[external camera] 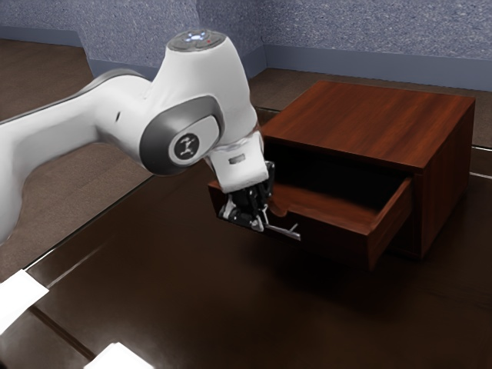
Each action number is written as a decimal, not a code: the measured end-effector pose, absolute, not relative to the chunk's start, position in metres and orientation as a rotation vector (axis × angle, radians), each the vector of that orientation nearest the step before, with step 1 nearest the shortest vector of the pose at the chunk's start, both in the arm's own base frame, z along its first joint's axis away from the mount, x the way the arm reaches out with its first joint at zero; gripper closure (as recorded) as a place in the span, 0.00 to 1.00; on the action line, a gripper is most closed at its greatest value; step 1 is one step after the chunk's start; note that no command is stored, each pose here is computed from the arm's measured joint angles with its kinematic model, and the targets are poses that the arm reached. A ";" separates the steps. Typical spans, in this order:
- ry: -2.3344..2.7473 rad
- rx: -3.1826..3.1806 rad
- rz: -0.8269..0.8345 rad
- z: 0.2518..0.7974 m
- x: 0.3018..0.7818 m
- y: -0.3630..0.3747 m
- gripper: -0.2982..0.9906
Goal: Pull the drawer handle with one arm to open the drawer
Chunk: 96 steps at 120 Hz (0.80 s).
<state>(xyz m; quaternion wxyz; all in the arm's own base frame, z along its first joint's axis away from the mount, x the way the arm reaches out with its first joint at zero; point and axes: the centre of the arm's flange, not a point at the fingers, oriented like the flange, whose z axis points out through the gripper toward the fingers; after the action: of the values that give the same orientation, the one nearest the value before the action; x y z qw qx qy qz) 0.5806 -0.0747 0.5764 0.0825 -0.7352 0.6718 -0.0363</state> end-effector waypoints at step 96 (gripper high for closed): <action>1.883 -2.211 -0.312 0.695 0.486 -0.062 0.32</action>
<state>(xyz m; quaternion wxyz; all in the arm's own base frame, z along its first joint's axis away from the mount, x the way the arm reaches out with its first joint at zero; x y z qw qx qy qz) 0.4865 -0.0622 0.6951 0.1102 -0.7523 0.6408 -0.1063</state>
